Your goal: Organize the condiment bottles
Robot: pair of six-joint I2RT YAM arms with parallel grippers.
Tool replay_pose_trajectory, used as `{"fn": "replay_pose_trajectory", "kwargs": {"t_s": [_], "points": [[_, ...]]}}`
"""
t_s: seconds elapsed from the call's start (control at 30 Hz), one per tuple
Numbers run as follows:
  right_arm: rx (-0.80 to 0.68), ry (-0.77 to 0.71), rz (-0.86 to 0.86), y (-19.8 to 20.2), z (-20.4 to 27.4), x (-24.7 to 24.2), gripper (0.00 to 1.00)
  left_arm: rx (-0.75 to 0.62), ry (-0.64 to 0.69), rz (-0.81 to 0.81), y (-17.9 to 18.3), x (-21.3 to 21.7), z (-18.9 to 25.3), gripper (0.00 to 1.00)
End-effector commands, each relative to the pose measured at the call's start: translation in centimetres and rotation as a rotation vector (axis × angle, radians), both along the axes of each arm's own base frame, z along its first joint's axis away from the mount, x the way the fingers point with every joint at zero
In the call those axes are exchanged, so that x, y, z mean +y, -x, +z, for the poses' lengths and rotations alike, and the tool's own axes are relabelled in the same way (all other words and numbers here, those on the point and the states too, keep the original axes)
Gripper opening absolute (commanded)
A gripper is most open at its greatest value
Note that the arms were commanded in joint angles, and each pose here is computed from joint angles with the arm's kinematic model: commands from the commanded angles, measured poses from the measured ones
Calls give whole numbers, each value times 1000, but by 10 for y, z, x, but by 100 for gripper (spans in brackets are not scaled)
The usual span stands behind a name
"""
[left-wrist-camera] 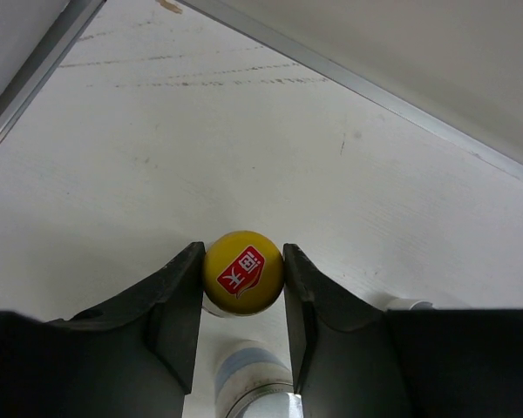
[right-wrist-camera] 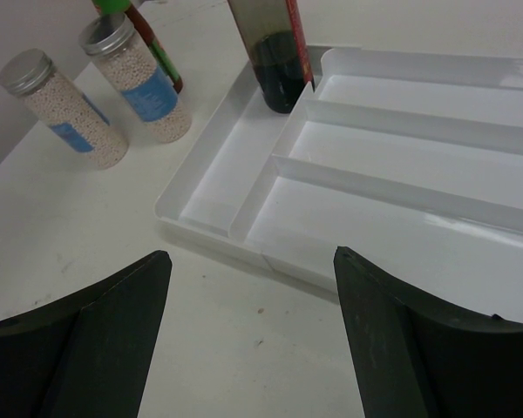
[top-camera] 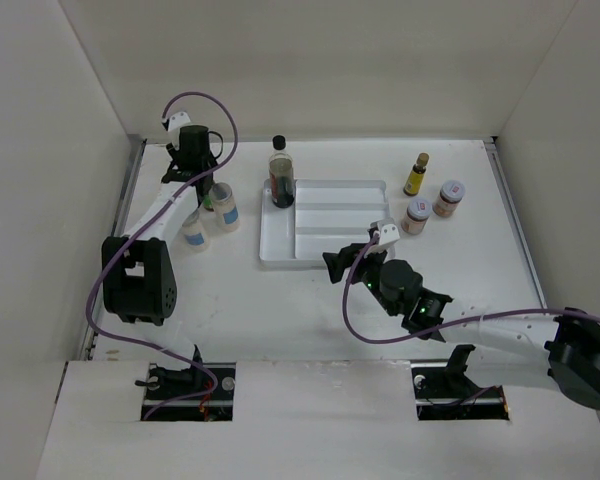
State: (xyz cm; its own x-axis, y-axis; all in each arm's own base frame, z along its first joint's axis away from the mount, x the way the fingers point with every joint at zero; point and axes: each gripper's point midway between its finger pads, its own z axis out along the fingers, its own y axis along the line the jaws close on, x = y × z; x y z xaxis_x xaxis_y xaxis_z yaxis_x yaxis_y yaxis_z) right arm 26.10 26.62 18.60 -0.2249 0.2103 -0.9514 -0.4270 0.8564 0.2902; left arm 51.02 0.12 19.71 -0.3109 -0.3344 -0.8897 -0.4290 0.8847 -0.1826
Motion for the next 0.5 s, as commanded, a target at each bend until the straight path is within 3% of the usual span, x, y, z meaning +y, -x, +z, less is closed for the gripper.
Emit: {"fn": "replay_pose_trajectory", "kwargs": {"t_s": [0.0,0.17,0.47], "points": [[-31,-52,-10,-5,17,2,82,-76,19,5,-6,2,22,24],[-37,-61,-12,-4,19,1,82,-121,31,10,-7,2,39,15],[-31,-48,-11,-6,16,2,82,-412,60,-10,9,-4,156,14]]}}
